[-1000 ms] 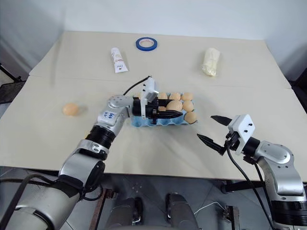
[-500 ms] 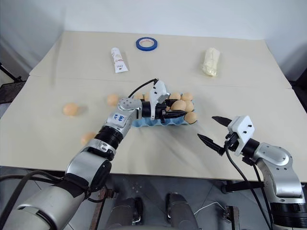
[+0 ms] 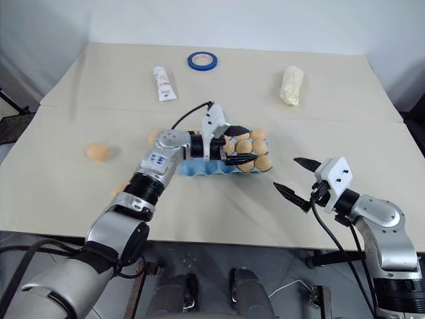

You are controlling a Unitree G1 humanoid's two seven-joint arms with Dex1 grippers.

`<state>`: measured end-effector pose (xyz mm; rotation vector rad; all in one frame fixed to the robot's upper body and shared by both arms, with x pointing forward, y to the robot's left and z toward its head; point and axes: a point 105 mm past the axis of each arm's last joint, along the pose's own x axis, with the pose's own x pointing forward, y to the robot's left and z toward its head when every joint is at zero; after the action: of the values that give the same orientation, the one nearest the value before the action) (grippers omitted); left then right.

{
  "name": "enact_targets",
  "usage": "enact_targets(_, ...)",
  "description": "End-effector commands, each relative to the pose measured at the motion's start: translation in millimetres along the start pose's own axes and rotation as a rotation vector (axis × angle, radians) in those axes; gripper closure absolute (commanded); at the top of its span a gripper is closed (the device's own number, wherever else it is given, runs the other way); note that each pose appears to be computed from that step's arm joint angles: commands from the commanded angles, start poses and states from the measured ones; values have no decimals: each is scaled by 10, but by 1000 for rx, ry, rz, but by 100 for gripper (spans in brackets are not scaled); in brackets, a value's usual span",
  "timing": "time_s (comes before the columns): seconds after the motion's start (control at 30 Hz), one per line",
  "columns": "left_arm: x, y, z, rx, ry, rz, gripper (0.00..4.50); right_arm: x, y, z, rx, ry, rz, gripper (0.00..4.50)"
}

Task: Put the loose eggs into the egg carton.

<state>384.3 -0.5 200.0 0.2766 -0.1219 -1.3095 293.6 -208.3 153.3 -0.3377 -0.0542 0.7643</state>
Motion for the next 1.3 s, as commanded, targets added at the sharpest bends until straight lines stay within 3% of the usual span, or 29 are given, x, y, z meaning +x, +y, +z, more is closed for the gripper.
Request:
enact_targets(0.03, -291, 46, 250, 37, -78, 29, 3, -28, -21, 110, -33, -25, 14, 0)
enact_targets(0.27, -1022, 16, 179, 34, -47, 176, 3, 50, 4, 105, -22, -28, 78, 0)
enact_targets(0.53, -1930, -74, 176, 33, -37, 493, 3, 84, 12, 110, -17, -33, 151, 0)
enact_targets(0.7, -2424, -312, 56, -15, -36, 666, 3, 93, 39, 131, -6, -57, 186, 0)
enact_targets(0.77, -2604, -495, -127, -47, -17, 714, 3, 95, 64, 126, -3, -64, 216, 0)
enact_targets(0.9, -2850, -735, -355, -120, 20, 795, 3, 85, 114, 135, 36, -68, 282, 0)
enact_targets(1.3, -3133, -1084, -547, -188, 49, 896, 3, -173, 368, 172, 152, -30, 524, 0)
